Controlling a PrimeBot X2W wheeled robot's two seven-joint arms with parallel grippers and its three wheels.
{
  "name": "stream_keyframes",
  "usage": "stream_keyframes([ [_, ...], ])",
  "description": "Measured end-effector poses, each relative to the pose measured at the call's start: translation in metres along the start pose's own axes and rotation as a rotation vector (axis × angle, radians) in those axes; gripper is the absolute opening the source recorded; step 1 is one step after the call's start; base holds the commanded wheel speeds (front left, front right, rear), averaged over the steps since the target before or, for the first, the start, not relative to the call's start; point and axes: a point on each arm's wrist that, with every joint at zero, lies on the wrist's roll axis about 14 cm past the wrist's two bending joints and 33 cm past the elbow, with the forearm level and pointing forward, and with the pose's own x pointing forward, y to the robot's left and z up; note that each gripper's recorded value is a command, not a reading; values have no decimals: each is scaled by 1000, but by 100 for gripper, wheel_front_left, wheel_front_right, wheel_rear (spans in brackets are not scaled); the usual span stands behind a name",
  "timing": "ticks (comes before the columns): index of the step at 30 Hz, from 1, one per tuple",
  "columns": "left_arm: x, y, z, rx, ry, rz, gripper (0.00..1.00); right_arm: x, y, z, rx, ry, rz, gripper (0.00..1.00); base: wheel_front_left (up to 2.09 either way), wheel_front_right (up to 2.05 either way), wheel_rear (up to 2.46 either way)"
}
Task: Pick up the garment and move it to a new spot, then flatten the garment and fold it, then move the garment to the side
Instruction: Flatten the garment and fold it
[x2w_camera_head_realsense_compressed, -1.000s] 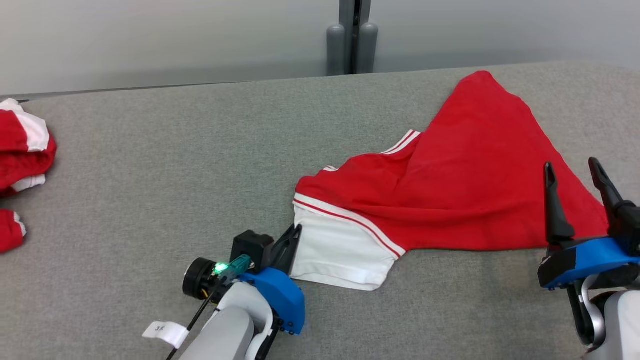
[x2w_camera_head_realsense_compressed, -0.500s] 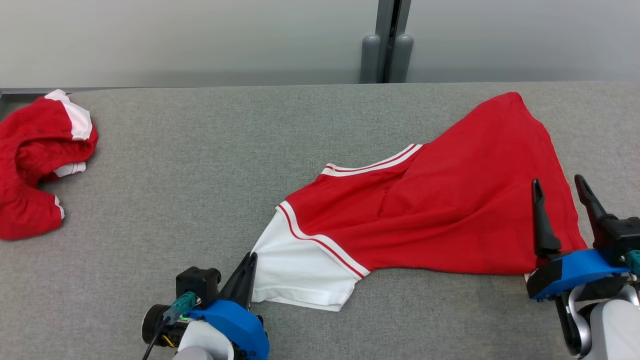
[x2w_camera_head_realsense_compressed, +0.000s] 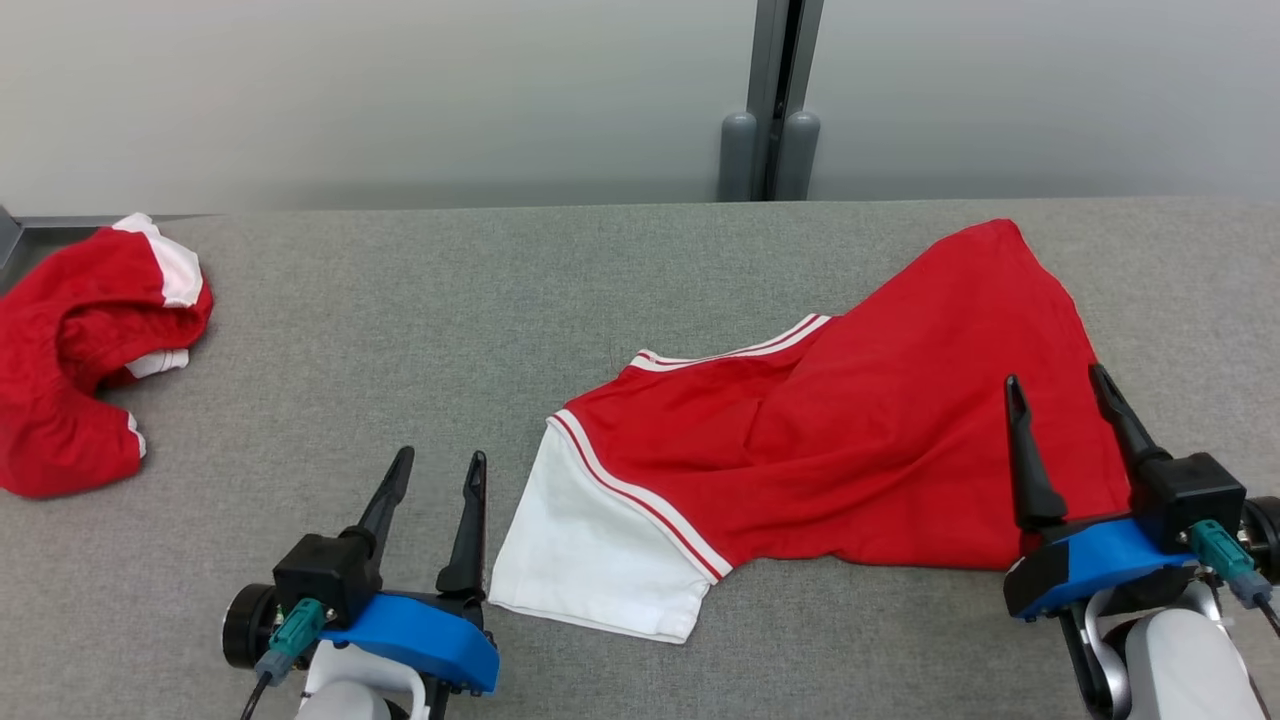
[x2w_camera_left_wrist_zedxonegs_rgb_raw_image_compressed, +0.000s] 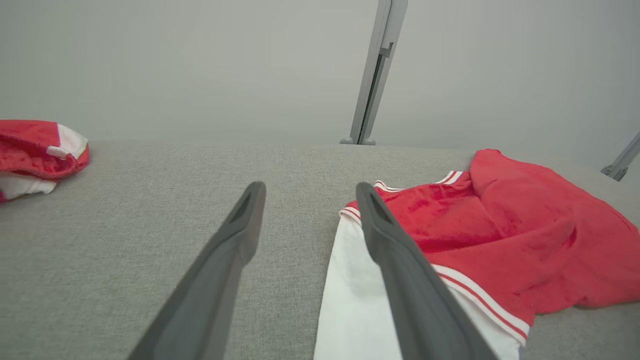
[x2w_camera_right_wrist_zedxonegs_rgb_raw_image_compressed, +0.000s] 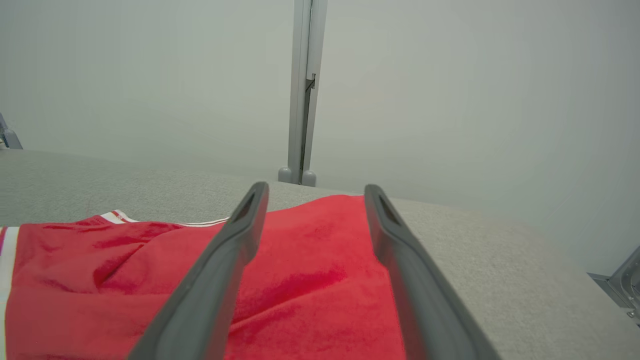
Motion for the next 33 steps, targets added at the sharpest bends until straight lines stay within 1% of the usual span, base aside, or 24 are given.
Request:
stream_keyframes([
  [4, -2, -2, 18, 14, -68, -6, 100, -5, 9, 5, 5, -19, 23, 100, 0, 0, 0],
  [10, -12, 2, 23, 15, -91, 10, 100, -15, 18, 7, 53, -39, 46, 100, 0, 0, 0],
  [13, -18, 2, 20, -1, -90, 27, 100, -22, 25, 2, 72, -28, 62, 100, 0, 0, 0],
  [19, -28, 9, 14, -13, -81, 70, 100, -33, 25, -12, 114, 5, 52, 100, 0, 0, 0],
  [25, -32, 16, 10, -19, -70, 102, 100, -35, 25, -19, 135, 24, 47, 100, 0, 0, 0],
  [33, -35, 18, 3, -21, -52, 111, 100, -36, 28, -26, 144, 41, 53, 100, 0, 0, 0],
])
